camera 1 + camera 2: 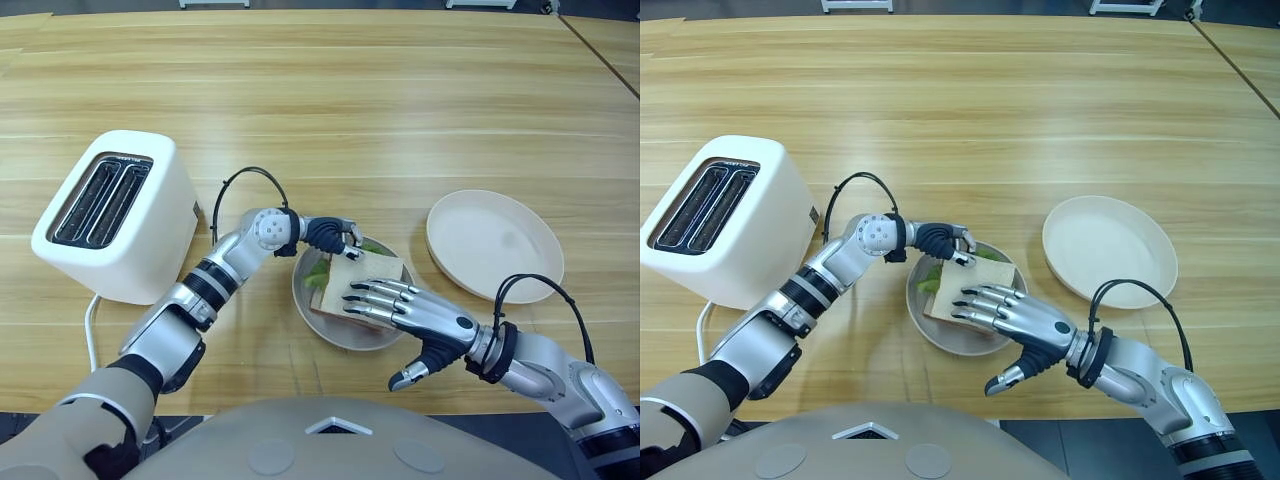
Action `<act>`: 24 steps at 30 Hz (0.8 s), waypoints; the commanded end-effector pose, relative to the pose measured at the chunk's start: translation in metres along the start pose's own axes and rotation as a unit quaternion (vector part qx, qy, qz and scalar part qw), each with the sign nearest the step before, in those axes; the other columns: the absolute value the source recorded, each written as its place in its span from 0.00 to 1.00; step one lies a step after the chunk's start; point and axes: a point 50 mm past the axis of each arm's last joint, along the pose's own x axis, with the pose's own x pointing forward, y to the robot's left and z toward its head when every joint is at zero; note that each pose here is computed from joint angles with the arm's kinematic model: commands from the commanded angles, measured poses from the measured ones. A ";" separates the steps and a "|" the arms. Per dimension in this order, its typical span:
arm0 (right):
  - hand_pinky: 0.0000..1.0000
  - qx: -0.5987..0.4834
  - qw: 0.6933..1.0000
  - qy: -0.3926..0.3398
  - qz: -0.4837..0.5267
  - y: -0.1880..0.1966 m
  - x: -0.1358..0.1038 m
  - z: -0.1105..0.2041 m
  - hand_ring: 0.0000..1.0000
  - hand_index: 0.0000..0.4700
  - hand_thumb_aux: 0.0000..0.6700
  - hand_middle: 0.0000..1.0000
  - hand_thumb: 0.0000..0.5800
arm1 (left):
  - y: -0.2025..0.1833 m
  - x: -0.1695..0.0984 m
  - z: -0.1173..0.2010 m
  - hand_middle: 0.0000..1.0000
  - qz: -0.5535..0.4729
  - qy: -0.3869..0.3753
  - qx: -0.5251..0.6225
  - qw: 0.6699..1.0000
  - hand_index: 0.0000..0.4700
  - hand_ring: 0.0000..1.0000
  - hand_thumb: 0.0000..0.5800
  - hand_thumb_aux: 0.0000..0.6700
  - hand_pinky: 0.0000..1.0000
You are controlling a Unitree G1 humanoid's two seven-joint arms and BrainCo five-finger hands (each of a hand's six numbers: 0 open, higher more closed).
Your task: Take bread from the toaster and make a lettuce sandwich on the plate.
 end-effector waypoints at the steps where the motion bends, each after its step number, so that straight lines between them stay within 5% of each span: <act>1: 0.00 0.032 0.996 0.030 0.076 0.019 0.000 -0.004 0.00 0.00 0.00 0.00 0.00 | 0.022 -0.010 0.004 0.00 0.088 0.038 0.166 0.981 0.98 0.00 1.00 0.98 0.00; 2: 0.00 0.037 0.996 0.030 0.081 0.020 0.003 -0.004 0.00 0.00 0.00 0.00 0.00 | 0.027 -0.014 0.006 0.00 0.115 0.049 0.207 0.970 0.64 0.00 0.87 0.64 0.00; 3: 0.00 0.032 0.995 0.026 0.093 0.020 0.007 -0.004 0.00 0.00 0.00 0.00 0.00 | 0.031 -0.018 0.008 0.00 0.143 0.060 0.231 0.960 0.02 0.00 0.03 0.02 0.00; 4: 0.00 0.027 0.994 0.025 0.102 0.021 0.012 -0.005 0.00 0.00 0.00 0.00 0.00 | 0.036 -0.025 0.011 0.00 0.176 0.071 0.247 0.950 0.00 0.00 0.00 0.00 0.00; 10: 0.00 -0.028 0.992 0.011 0.122 0.003 0.044 -0.014 0.00 0.00 0.00 0.00 0.00 | 0.059 -0.081 0.035 0.00 0.323 0.087 0.278 0.901 0.00 0.00 0.00 0.00 0.00; 15: 0.00 -0.071 0.992 -0.006 0.105 -0.011 0.067 -0.020 0.00 0.00 0.00 0.00 0.00 | 0.054 -0.110 0.066 0.00 0.408 0.029 0.226 0.884 0.00 0.00 0.00 0.00 0.00; 22: 0.00 -0.077 0.985 -0.051 -0.148 -0.071 0.069 0.003 0.00 0.00 0.00 0.00 0.00 | 0.005 -0.132 0.069 0.00 0.385 -0.010 0.114 0.916 0.00 0.00 0.00 0.00 0.00; 23: 0.00 -0.067 0.981 -0.059 -0.173 -0.078 0.065 0.009 0.00 0.00 0.00 0.00 0.00 | -0.001 -0.136 0.069 0.00 0.380 -0.016 0.095 0.920 0.15 0.00 0.27 0.15 0.00; 24: 0.00 -0.038 0.978 -0.070 -0.192 -0.082 0.060 0.017 0.00 0.10 0.10 0.00 0.19 | -0.008 -0.141 0.070 0.00 0.367 -0.026 0.068 0.927 0.94 0.00 1.00 0.94 0.00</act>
